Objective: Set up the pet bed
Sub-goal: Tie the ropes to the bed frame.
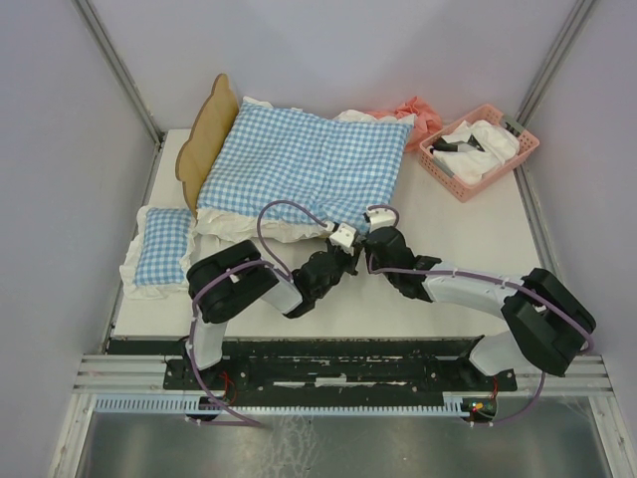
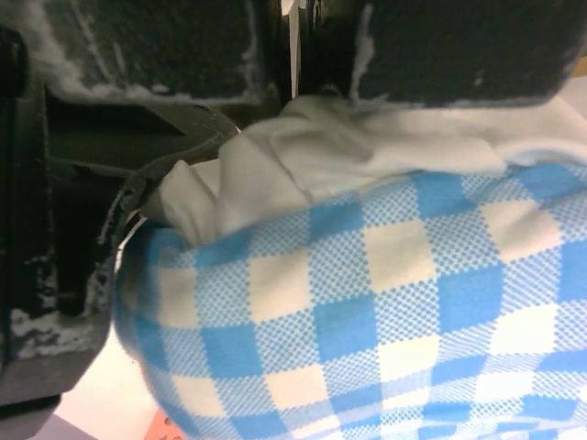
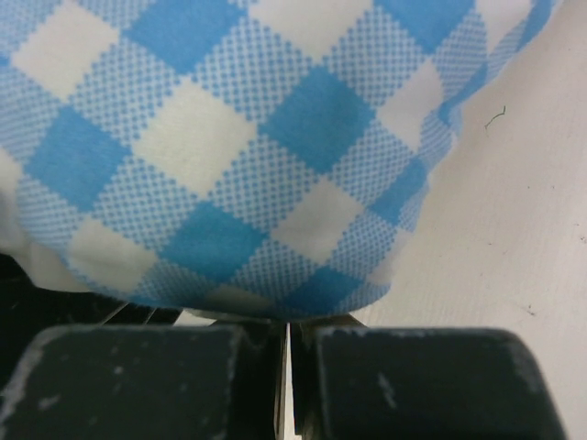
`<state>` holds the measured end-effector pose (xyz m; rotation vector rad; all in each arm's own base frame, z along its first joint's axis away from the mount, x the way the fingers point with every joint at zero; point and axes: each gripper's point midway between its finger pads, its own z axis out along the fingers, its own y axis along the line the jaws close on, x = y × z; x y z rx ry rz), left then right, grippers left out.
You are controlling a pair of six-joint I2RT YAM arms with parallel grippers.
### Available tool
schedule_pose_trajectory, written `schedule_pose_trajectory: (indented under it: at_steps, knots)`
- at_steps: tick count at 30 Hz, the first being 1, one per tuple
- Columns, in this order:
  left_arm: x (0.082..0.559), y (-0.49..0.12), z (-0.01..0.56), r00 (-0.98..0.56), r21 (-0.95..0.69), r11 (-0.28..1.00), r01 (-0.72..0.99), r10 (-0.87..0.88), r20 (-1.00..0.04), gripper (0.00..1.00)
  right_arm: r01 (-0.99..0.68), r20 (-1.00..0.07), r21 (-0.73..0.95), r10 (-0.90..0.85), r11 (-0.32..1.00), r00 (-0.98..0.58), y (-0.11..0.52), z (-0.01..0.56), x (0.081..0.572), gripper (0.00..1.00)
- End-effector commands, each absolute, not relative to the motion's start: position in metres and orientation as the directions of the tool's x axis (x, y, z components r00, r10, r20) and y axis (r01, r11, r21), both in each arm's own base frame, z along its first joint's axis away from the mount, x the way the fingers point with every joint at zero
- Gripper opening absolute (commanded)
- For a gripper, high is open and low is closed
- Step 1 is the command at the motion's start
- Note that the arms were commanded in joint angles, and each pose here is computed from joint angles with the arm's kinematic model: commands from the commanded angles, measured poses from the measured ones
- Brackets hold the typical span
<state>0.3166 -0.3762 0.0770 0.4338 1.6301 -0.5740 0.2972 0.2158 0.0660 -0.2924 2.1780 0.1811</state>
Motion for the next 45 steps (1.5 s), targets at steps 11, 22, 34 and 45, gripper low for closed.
schedule_pose_trajectory:
  at_steps: [11,22,34,45]
  knots:
    - [0.288,-0.359,0.111,-0.073,-0.192,0.744,0.639,-0.190,-0.979,0.03,-0.483,-0.866,-0.021,-0.258,0.875,-0.429,0.246,0.092,0.310,0.02]
    - [0.278,-0.360,0.117,-0.100,-0.234,0.707,0.667,-0.227,-0.969,0.03,-0.572,-0.877,-0.094,-0.340,0.815,-0.339,0.259,0.092,0.317,0.02]
    - [0.272,-0.358,0.116,-0.130,-0.275,0.686,0.673,-0.257,-0.958,0.03,-0.675,-0.889,-0.234,-0.435,0.700,-0.142,0.264,0.086,0.314,0.02]
    - [0.267,-0.356,0.118,-0.138,-0.309,0.667,0.678,-0.297,-0.945,0.03,-0.688,-0.875,-0.341,-0.484,0.641,-0.018,0.259,0.088,0.316,0.02]
